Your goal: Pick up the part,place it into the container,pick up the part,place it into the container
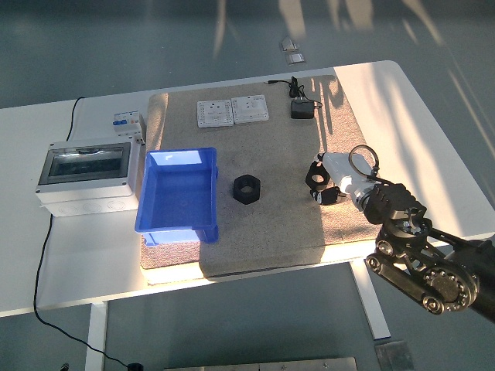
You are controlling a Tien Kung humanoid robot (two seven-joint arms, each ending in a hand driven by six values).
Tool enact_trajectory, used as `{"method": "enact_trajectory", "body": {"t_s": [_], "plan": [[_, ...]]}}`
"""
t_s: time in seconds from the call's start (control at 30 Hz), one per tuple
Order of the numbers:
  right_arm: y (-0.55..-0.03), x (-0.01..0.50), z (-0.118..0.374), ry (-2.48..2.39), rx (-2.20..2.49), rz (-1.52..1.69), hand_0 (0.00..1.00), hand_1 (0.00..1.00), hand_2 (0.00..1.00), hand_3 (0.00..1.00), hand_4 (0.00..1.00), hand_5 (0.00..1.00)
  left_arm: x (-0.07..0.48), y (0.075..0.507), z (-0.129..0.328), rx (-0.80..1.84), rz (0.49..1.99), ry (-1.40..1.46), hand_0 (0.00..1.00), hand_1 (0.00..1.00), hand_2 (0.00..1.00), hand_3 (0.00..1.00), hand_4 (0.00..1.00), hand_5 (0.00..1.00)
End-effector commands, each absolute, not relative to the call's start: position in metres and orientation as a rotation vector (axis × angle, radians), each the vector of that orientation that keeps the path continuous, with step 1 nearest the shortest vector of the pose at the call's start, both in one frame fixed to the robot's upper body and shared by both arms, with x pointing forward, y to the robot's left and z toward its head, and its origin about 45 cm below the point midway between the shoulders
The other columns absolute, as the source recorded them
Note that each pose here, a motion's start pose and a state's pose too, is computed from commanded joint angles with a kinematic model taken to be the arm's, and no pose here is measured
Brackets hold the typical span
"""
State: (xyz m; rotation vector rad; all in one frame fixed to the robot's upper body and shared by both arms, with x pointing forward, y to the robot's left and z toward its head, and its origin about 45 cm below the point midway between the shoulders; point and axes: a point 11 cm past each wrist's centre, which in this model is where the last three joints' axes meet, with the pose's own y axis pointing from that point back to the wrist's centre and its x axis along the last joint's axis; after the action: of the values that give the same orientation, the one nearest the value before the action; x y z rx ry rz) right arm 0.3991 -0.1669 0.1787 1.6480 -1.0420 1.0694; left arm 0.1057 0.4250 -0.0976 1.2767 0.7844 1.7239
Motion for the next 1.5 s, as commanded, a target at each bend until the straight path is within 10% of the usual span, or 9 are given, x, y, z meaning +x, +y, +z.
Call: {"method": "enact_trajectory", "body": {"t_s": [0.63,0.67,0.83,0.87,1.5], "plan": [[-0.014,0.361,0.213,-0.724,2.13,1.409,0.566,0.313,0.49,0.59,0.342,0.002,0.111,0.432,-0.094,1.269,1.747,0.779,0.669,0.656,0.694,0.669,0.732,0.792],[-0.01,0.358,0.209,-0.688,2.126,1.416,0.622,0.484,0.593,0.624,0.348,0.002,0.111,0.432,-0.094,1.27,1.749,0.78,0.669,0.655,0.694,0.669,0.732,0.793],[-0.007,0.356,0.197,-0.623,2.104,1.398,0.622,0.484,0.593,0.624,0.348,0.002,0.111,0.433,-0.093,1.272,1.749,0.777,0.669,0.655,0.694,0.669,0.732,0.793],[-0.007,0.356,0.195,-0.618,2.103,1.389,0.755,0.674,0.698,0.665,0.352,0.002,0.111,0.433,-0.093,1.272,1.75,0.778,0.669,0.656,0.695,0.669,0.732,0.792],[-0.012,0.357,0.184,-0.635,2.131,1.284,0.963,0.904,0.878,0.852,0.497,0.013,0.107,0.434,-0.094,1.266,1.764,0.789,0.668,0.656,0.695,0.67,0.734,0.793]]}}
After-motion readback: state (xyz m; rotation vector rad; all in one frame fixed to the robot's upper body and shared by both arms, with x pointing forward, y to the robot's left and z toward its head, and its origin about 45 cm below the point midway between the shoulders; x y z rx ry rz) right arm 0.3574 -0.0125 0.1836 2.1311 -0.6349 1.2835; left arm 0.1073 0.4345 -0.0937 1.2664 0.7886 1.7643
